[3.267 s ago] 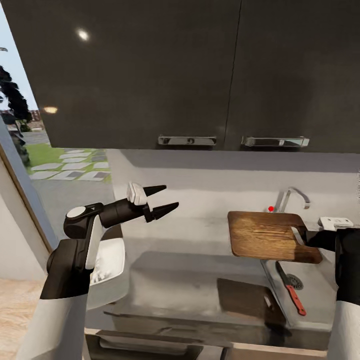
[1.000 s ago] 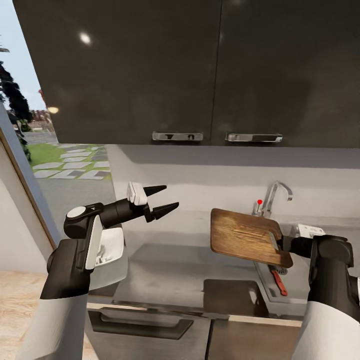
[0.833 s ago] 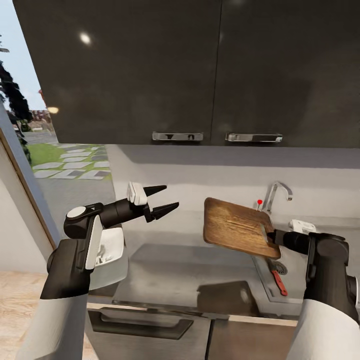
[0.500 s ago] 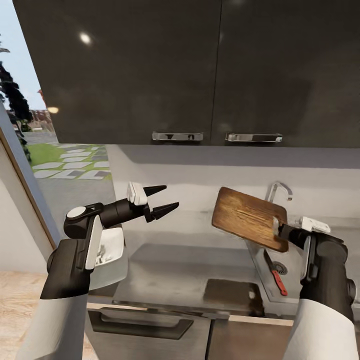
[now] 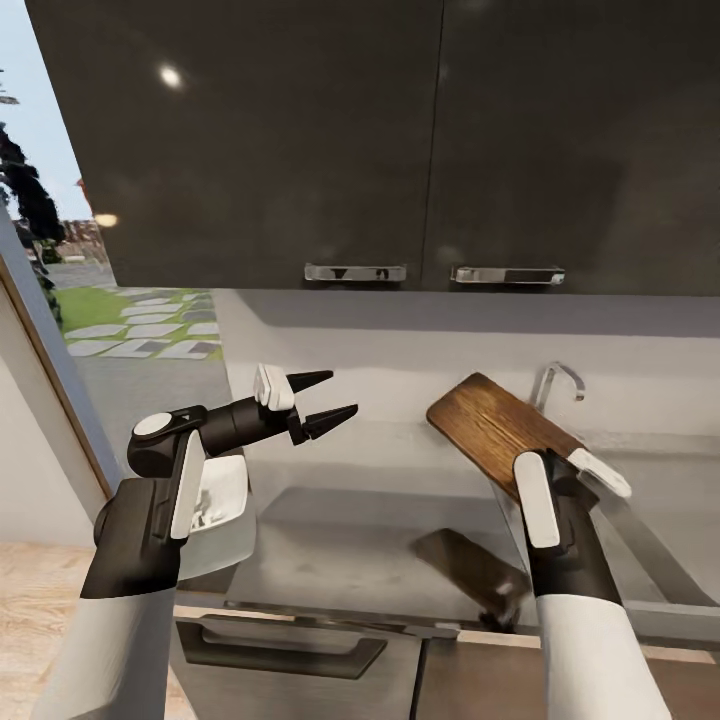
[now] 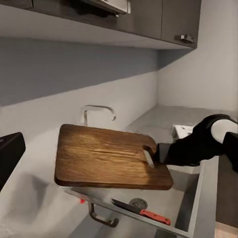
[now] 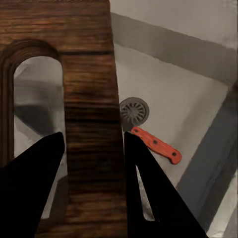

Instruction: In the kitchen, take the Vidalia onion out of the sink, dice it on the chopping board with the paring knife, put the diced onion into the bowl on the countertop, then place both the paring knife and the chopping board into the sink.

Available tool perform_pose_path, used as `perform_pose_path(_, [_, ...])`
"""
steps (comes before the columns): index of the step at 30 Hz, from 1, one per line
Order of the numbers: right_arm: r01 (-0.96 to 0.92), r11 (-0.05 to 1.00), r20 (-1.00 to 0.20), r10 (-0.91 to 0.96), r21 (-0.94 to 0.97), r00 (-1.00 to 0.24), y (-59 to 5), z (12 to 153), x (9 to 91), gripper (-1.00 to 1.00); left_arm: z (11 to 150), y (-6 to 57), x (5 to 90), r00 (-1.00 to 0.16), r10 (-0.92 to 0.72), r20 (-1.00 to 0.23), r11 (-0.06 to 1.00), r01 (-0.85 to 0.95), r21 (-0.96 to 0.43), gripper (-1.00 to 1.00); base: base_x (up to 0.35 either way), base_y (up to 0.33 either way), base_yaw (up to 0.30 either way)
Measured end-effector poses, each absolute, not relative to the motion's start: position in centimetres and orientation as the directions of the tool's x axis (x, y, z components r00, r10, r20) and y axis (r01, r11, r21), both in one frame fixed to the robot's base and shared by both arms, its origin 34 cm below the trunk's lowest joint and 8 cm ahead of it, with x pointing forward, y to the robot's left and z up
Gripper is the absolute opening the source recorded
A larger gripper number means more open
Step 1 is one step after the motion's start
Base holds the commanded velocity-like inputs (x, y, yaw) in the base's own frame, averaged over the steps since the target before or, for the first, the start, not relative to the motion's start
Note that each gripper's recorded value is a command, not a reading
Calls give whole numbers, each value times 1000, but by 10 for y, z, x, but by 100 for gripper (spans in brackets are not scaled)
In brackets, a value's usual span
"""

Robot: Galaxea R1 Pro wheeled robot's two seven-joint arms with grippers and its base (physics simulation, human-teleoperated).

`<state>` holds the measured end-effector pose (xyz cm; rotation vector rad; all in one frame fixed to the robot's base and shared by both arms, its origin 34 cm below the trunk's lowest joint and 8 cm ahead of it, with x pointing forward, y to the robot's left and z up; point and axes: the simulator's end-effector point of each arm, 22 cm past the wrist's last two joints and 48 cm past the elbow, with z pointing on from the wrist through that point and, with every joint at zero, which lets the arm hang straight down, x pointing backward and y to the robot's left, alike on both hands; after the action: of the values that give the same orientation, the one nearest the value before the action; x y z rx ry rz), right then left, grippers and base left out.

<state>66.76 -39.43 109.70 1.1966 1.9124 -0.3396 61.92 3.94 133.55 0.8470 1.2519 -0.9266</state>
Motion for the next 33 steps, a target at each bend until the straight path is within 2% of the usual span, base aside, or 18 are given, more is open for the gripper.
perform_pose_path(5, [932,299,-688,721,203,-81,-395,1078,635,-100,1335,39,619,73,-107,-992,398,917,25,100,0,0,0])
perform_pose_path(6, [953,231,-668,743,194,-45,-396,1073,623,-100,1335,39,619,73,-107,-992,398,917,25,100,0,0,0])
perform_pose_path(8, [966,186,-653,757,180,-24,-395,1069,614,-100,1335,39,619,73,-107,-992,398,917,25,100,0,0,0])
perform_pose_path(15, [982,120,-628,778,148,-1,-395,1062,599,-100,1335,39,619,73,-107,-992,398,917,25,100,0,0,0])
perform_pose_path(27, [981,-151,-494,848,122,191,-434,1023,549,-100,1335,39,619,73,-107,-992,398,917,25,100,0,0,0])
perform_pose_path(33, [975,-82,-458,872,209,172,-435,1020,572,-100,1336,39,619,74,-108,-991,397,917,25,100,0,0,0])
